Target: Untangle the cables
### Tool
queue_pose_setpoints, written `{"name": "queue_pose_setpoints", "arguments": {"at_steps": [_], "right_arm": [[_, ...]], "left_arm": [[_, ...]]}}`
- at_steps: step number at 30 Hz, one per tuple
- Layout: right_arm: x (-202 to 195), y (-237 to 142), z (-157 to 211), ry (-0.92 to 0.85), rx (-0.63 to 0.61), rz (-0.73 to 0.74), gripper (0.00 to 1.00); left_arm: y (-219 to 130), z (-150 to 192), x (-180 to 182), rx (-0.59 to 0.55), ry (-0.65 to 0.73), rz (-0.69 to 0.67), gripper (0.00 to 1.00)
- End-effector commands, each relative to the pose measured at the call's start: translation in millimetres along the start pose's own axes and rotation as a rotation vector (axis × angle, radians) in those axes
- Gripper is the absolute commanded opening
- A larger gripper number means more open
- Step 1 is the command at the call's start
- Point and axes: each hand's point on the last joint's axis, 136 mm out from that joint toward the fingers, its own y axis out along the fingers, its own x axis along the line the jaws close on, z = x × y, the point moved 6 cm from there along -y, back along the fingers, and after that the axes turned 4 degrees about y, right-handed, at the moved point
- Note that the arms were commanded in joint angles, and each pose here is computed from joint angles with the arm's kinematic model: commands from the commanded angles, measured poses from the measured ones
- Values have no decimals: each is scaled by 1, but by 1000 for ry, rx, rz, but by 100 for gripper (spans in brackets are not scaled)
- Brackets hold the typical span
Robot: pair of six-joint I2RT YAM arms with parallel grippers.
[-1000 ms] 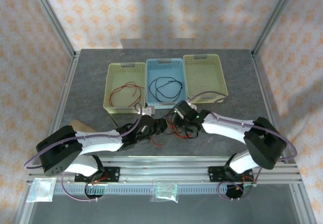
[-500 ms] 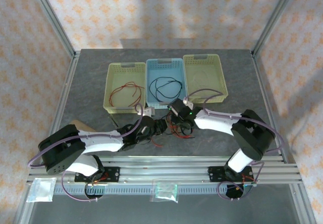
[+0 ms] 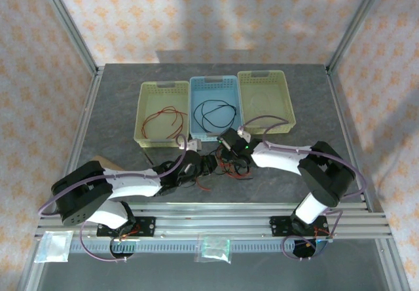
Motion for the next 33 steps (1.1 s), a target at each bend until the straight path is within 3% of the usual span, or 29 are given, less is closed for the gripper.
{"name": "queue_pose_setpoints", "arguments": {"at_steps": [1,11,22,33], "right_arm": [[5,-11,-13,21,-63,-29,8],[11,-43,-22,0,-92,-119,3],[1,-112,-32,-51,-115,-424,0],[18,-164,-40,-120,-171,-646,0]], "left_arm": [[3,-4,-9,-12,11,12,30],[8,-10,-16,-24,24,11,32],[28,-19,-26,-15,33,32,34],[56,-12,-28,48,60,-3,44]]}}
